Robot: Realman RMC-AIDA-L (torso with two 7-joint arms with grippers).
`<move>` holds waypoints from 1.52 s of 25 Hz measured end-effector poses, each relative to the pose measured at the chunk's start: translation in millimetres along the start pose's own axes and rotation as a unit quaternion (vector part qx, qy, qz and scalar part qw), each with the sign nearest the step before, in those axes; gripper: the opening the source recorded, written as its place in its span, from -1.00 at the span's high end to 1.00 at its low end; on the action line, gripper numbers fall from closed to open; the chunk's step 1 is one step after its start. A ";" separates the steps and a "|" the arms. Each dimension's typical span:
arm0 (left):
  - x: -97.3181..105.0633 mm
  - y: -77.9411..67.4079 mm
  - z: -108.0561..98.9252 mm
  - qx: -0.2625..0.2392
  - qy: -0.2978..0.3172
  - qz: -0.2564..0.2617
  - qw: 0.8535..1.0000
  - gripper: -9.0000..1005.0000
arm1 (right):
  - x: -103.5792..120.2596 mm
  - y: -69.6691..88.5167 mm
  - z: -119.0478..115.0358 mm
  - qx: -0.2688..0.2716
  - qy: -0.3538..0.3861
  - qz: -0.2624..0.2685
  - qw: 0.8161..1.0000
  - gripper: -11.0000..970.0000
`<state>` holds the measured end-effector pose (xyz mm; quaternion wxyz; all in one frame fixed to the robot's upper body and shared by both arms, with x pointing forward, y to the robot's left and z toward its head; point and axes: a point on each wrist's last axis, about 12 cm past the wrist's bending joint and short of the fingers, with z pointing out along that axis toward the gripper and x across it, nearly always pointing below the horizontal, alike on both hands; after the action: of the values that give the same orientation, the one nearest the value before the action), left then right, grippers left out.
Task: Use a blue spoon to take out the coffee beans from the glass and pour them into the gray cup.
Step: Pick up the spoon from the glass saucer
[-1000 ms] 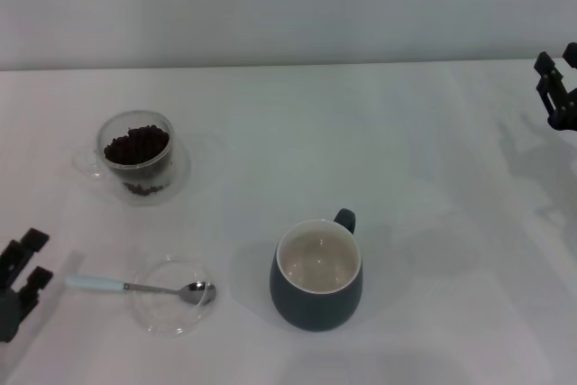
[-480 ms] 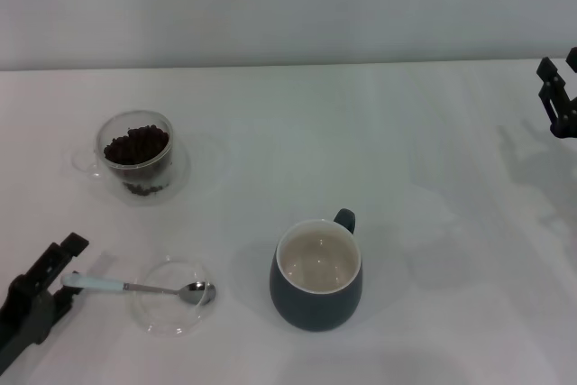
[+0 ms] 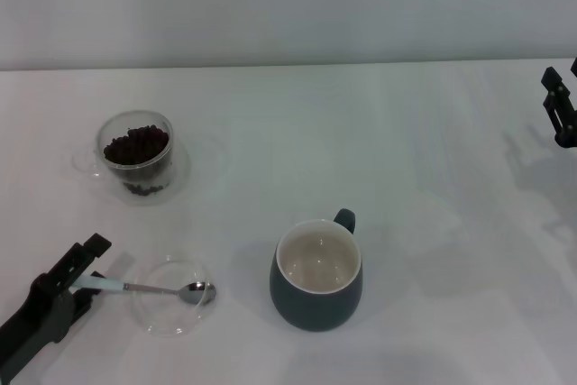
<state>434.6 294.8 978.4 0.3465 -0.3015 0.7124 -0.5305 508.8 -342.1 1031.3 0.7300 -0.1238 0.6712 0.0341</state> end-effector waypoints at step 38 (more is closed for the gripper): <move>3.1 -2.9 -2.8 0.021 -0.017 0.038 0.999 -0.48 | 7.3 -3.8 -11.7 0.015 0.019 -0.003 1.000 0.19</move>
<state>430.7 293.1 981.2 0.3846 -0.2759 0.7063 -0.5264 499.1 -349.3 1023.8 0.7188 -0.1157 0.6853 0.0191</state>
